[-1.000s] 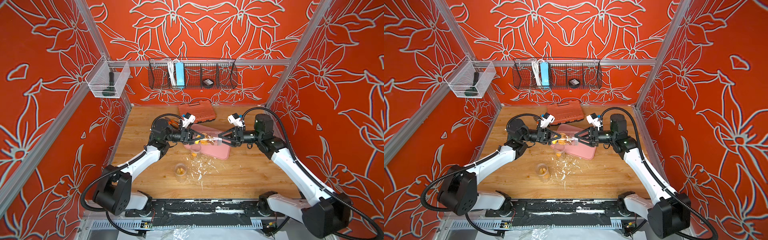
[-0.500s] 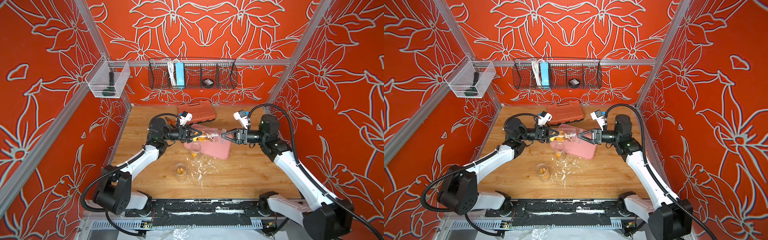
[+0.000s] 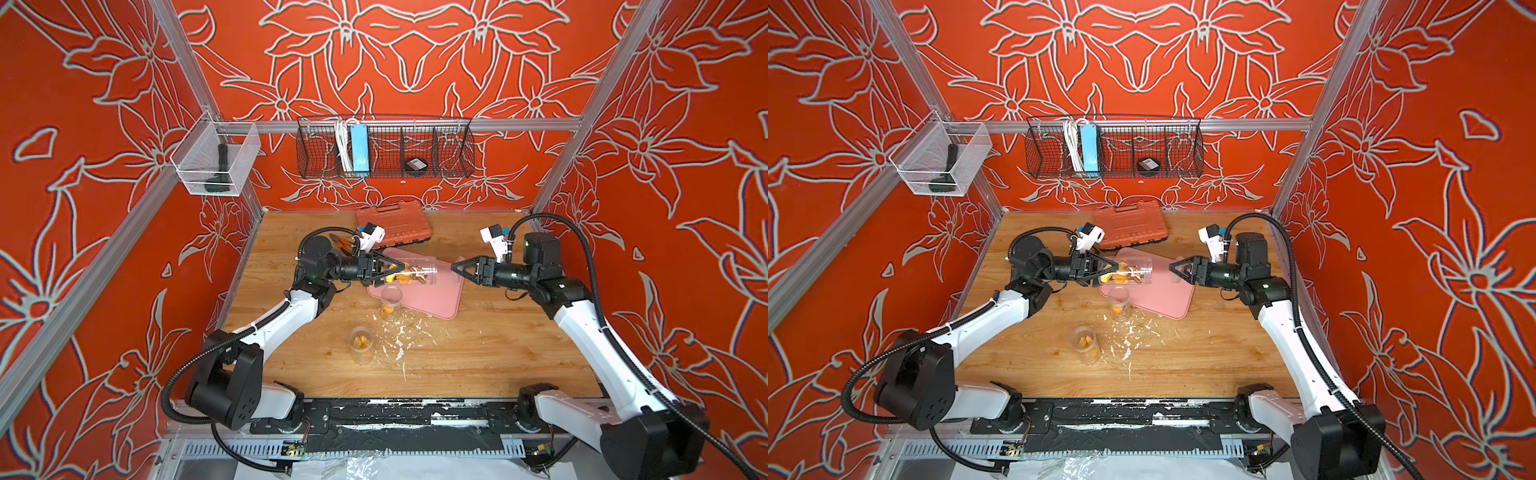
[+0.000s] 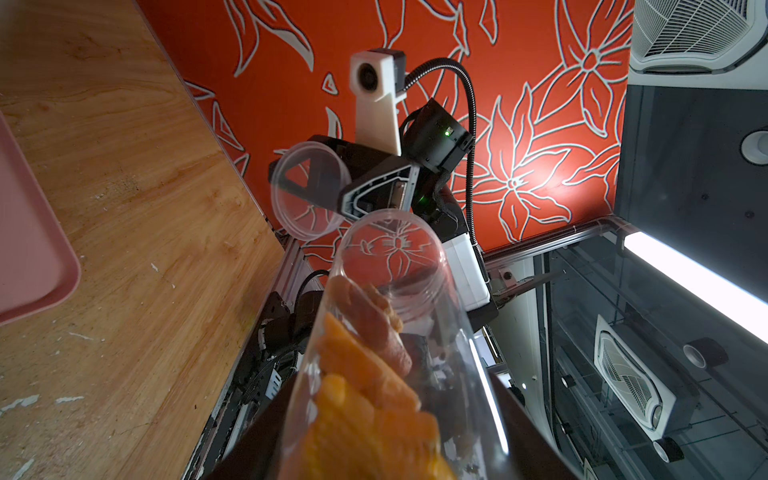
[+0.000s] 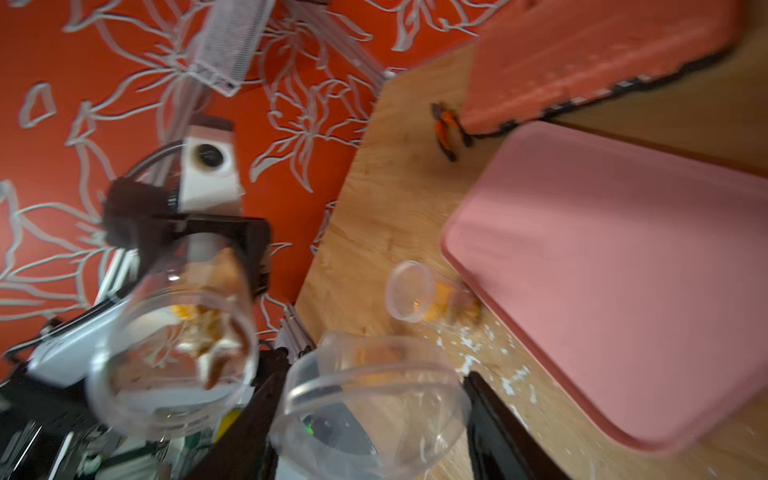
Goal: Pour the cookies out of the jar
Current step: Place the lid at the center of the board.
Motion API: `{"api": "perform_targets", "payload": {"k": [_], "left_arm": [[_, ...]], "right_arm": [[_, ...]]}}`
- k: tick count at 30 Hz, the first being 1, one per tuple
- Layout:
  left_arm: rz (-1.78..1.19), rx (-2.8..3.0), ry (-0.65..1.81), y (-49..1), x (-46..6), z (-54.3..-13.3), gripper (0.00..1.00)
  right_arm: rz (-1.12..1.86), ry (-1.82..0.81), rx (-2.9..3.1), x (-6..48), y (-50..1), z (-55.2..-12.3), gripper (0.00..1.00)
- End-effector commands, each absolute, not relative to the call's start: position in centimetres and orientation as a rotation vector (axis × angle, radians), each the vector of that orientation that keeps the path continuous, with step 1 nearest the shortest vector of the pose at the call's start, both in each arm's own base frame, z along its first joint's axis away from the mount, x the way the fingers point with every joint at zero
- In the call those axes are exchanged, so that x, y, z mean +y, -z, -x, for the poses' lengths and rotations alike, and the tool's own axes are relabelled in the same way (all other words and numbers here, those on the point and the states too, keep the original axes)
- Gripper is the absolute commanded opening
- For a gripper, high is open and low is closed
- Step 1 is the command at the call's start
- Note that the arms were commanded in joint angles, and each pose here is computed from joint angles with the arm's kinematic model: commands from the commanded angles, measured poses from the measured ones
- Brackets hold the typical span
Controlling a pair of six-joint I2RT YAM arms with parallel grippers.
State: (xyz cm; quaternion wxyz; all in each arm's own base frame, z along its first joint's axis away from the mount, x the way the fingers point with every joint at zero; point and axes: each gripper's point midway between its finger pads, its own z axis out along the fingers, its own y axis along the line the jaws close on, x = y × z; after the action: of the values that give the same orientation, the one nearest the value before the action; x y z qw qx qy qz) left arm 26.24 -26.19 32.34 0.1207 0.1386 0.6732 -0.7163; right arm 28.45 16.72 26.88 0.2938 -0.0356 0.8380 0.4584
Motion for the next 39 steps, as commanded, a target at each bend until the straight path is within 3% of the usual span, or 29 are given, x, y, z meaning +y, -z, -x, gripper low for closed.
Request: {"api": "perform_targets", "payload": {"k": [1,6,15,20,31,33,39], "left_arm": [[-0.468,1.923,2.088,-33.8,-25.9,-25.3,0.59],[-0.469,1.920,2.086,-33.9,-25.9,-25.1,0.59],[-0.470,1.924,2.078,-33.7,-25.8,-25.0,0.59],[-0.466,1.931,2.077,-33.5,-25.9,-25.2,0.59],[-0.436,1.968,2.066,-32.3,-26.1,-26.0,0.59],[-0.428,1.978,2.060,-32.1,-26.2,-26.2,0.59],[-0.414,1.989,2.038,-31.7,-26.3,-27.0,0.59]], "right_arm": [[-0.135,-0.907,2.455,12.8,-21.2,-27.5,0.49],[-0.290,-0.539,2.657,8.5,-16.0,-27.3,0.50],[-0.348,-0.200,2.906,5.4,-9.4,-28.0,0.53],[-0.341,-0.131,2.959,4.8,-7.4,-28.4,0.56],[-0.294,-0.124,3.002,4.9,-6.2,-28.6,0.78],[-0.289,-0.141,2.998,5.1,-6.4,-28.7,0.86],[-0.286,-0.202,2.896,5.5,-9.9,-29.1,0.91]]}}
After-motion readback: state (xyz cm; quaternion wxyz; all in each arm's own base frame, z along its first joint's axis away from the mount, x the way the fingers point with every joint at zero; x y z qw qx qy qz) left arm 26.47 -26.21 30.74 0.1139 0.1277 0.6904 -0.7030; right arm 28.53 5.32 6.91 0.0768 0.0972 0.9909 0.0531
